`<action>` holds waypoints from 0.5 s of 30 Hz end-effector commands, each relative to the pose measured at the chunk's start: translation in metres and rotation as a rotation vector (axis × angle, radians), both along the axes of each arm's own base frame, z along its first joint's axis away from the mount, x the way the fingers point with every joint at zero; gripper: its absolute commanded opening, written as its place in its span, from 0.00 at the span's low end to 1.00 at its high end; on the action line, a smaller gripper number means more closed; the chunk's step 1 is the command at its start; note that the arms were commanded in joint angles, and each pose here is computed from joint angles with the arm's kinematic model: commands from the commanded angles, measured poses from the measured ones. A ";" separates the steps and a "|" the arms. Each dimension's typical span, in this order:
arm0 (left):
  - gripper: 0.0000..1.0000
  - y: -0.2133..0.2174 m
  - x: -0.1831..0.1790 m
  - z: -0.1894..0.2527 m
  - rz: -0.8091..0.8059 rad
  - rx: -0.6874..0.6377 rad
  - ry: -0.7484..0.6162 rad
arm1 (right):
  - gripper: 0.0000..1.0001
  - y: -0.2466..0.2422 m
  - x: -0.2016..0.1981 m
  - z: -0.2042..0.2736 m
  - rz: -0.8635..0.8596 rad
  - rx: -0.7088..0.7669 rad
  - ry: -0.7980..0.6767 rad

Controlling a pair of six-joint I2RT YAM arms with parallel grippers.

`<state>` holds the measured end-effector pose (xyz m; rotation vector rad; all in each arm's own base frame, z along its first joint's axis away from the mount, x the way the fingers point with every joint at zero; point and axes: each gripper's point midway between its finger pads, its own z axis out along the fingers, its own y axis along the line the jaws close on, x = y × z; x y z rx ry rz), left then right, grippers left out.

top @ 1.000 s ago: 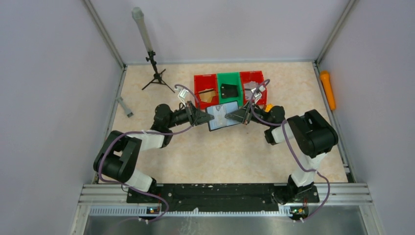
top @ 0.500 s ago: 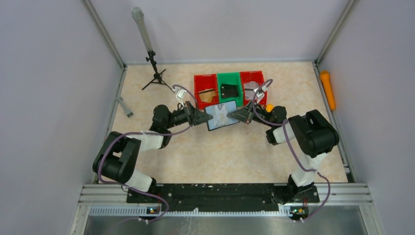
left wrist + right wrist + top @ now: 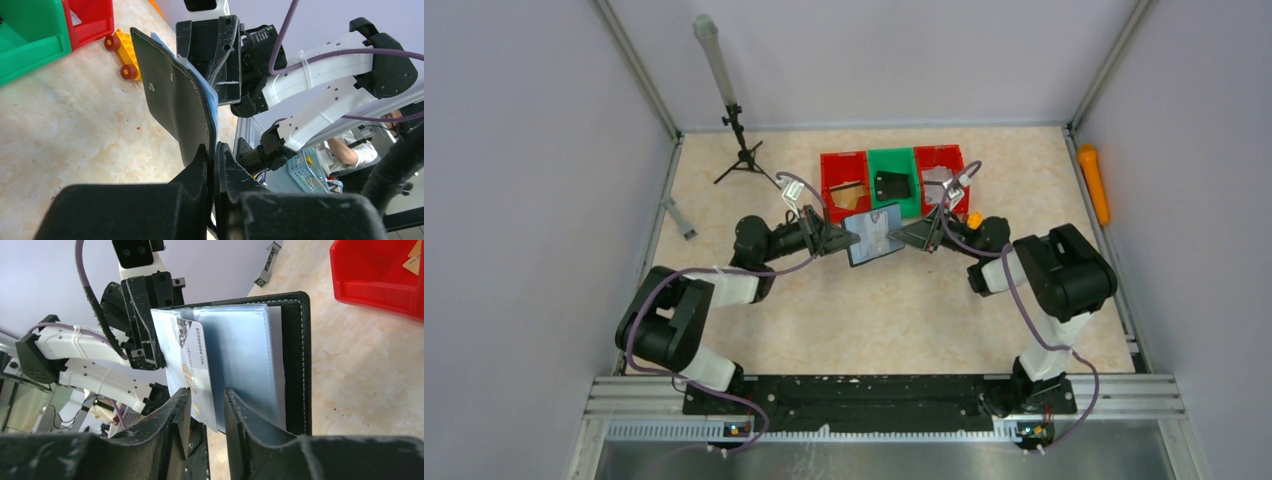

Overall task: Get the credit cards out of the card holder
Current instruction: Remove the credit card from the card holder.

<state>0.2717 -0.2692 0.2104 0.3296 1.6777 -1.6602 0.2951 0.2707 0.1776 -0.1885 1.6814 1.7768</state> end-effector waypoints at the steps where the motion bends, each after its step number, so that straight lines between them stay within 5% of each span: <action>1: 0.00 -0.003 -0.010 0.023 -0.064 -0.066 -0.099 | 0.35 0.005 -0.010 0.032 0.024 0.039 -0.198; 9: 0.00 -0.005 -0.009 0.020 -0.073 -0.069 -0.083 | 0.41 0.013 -0.017 0.035 0.059 0.036 -0.220; 15: 0.00 -0.006 -0.003 0.013 -0.042 -0.033 -0.065 | 0.17 0.014 -0.019 0.036 0.067 0.042 -0.220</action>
